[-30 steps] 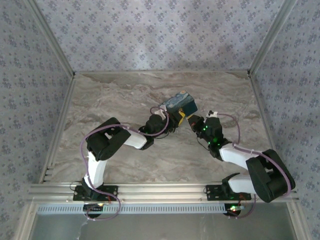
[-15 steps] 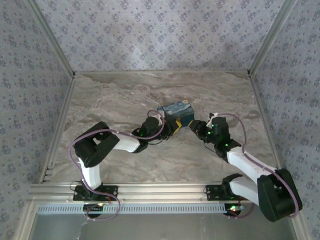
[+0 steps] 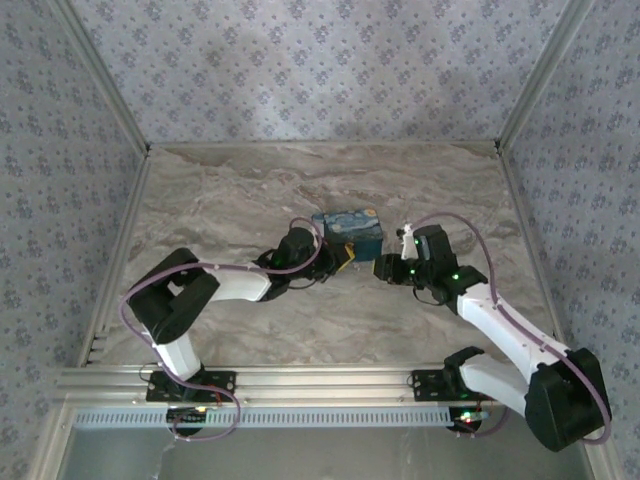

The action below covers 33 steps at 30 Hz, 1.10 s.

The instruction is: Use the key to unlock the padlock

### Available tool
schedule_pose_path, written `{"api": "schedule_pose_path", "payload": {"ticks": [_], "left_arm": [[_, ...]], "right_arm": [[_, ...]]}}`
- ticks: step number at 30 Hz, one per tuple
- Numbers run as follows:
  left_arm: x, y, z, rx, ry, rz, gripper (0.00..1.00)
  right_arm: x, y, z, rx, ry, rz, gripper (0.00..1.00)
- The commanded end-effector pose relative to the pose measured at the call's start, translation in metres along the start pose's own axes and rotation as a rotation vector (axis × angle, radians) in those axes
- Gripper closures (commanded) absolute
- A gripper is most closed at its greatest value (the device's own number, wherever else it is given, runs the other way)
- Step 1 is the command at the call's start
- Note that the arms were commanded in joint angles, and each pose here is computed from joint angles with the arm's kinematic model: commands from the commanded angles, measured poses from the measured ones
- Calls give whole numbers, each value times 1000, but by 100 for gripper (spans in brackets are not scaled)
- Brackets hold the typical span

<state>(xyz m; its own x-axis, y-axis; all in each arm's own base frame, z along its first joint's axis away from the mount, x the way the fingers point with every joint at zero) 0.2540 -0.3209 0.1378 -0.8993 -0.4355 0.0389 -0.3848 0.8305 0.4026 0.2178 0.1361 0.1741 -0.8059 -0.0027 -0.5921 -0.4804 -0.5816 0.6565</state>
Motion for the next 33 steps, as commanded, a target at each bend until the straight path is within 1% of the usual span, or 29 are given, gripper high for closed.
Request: {"api": "schedule_pose_path", "payload": {"ticks": [1, 4, 8, 17, 33], "left_arm": [[0, 12, -32, 33, -55, 16, 100], [0, 16, -33, 7, -58, 12, 100], [-1, 20, -30, -28, -52, 13, 100], [-1, 19, -29, -17, -37, 24, 100], [-2, 20, -33, 0, -29, 35, 100]], "right_arm": [[-1, 0, 8, 25, 145, 33, 69], [2, -8, 15, 27, 201, 48, 68], [3, -15, 26, 25, 273, 39, 63], [-2, -28, 36, 54, 365, 2, 51], [-14, -48, 43, 25, 412, 5, 48]]}}
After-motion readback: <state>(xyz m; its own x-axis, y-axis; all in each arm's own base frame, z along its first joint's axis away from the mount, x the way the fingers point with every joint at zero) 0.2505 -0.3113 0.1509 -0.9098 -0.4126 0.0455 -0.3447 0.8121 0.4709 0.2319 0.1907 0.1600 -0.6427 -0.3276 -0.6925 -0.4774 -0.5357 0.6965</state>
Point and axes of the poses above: each hand's point on the last joint's axis, 136 mm out from that joint toward the fingers, its own y axis back along the fingers, its own z axis along the line the jaws close on, x = y × z, the point moved 7 cm from there along y, back along the fingers, and after that the axes turned 7 degrees about y, right-handed, at the moved point
